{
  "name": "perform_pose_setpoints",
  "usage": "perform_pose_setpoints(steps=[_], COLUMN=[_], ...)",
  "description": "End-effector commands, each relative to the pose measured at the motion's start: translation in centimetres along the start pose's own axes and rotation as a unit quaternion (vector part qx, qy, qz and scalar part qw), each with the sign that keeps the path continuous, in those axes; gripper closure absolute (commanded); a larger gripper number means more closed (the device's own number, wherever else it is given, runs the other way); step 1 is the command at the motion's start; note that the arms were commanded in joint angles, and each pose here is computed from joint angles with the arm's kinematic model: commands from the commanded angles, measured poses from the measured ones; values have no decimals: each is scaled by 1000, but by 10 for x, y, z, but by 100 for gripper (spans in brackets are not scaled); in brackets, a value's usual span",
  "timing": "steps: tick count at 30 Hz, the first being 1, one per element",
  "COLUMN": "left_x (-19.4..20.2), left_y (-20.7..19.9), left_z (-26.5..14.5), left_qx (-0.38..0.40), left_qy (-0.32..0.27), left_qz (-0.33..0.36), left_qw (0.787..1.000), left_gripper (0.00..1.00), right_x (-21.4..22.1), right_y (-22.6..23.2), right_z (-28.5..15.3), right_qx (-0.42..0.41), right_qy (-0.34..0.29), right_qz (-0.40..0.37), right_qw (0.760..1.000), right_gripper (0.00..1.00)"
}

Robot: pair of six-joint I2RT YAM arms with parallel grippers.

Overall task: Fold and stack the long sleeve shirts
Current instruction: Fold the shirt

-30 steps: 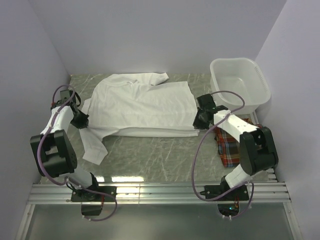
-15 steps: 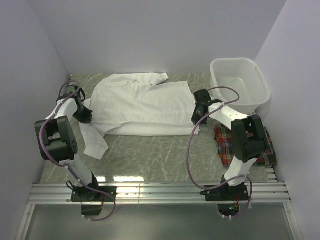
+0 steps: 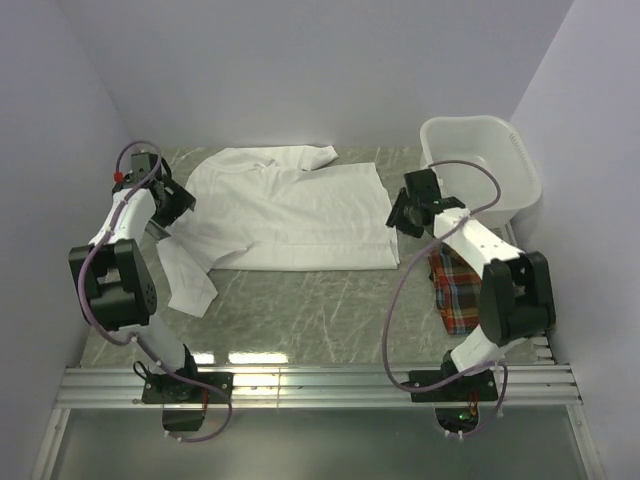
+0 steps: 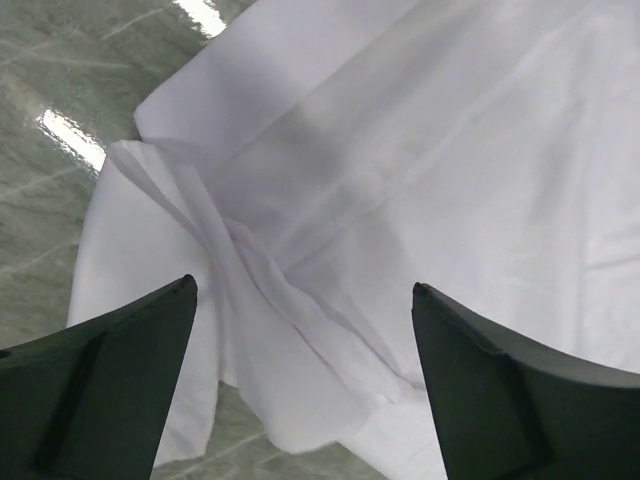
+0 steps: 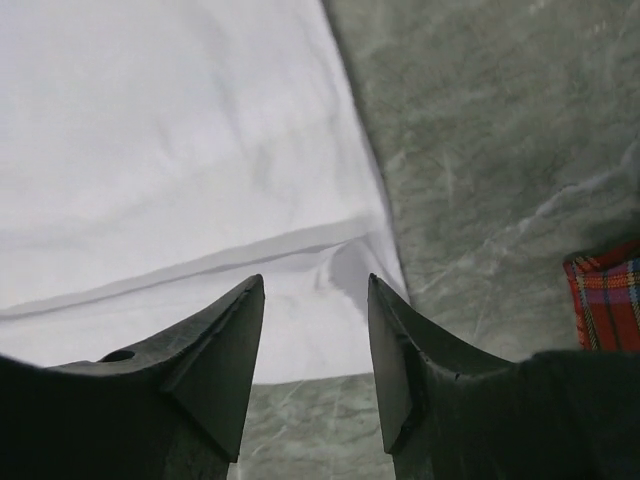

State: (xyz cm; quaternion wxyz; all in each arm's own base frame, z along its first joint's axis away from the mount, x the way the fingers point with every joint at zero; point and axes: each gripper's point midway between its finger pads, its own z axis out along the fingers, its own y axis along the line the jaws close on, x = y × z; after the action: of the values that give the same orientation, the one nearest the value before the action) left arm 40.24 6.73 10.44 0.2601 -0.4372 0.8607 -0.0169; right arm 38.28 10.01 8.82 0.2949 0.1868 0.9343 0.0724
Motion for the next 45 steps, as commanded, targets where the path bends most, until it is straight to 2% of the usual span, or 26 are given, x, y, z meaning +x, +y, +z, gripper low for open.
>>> perform_pose_setpoints(steps=[1, 5, 9, 15, 23, 26, 36, 39, 45], left_x=[-30, -15, 10, 32, 39, 39, 41, 38, 38], left_y=[-25, -24, -13, 12, 7, 6, 2, 2, 9], left_z=[-56, -76, -80, -66, -44, -39, -19, -14, 4], left_qx=[56, 65, 60, 32, 32, 29, 13, 5, -24], left_qy=[-69, -79, -71, -59, -40, -38, -28, -31, -34], left_qz=[-1, 22, 55, 67, 78, 78, 74, 72, 63], left_qw=[996, 995, 994, 995, 996, 996, 997, 997, 997], left_gripper=[4, 2, 2, 2, 2, 3, 6, 6, 8], right_x=[-17, 6, 24, 28, 33, 28, 13, 5, -6], right_y=[22, 28, 19, 12, 16, 19, 25, 22, 16], right_z=[-27, -25, -11, 12, 32, 34, 32, 33, 40], right_qx=[-75, -112, -101, -79, -88, -91, -102, -100, -97], right_qy=[-45, -21, 1, 12, 27, 21, 6, -2, -6], right_qz=[-19, -38, -43, -60, -61, -62, -61, -51, -38], right_qw=[996, 993, 994, 995, 994, 994, 993, 994, 995], right_gripper=[48, 49, 48, 42, 41, 46, 93, 97, 98])
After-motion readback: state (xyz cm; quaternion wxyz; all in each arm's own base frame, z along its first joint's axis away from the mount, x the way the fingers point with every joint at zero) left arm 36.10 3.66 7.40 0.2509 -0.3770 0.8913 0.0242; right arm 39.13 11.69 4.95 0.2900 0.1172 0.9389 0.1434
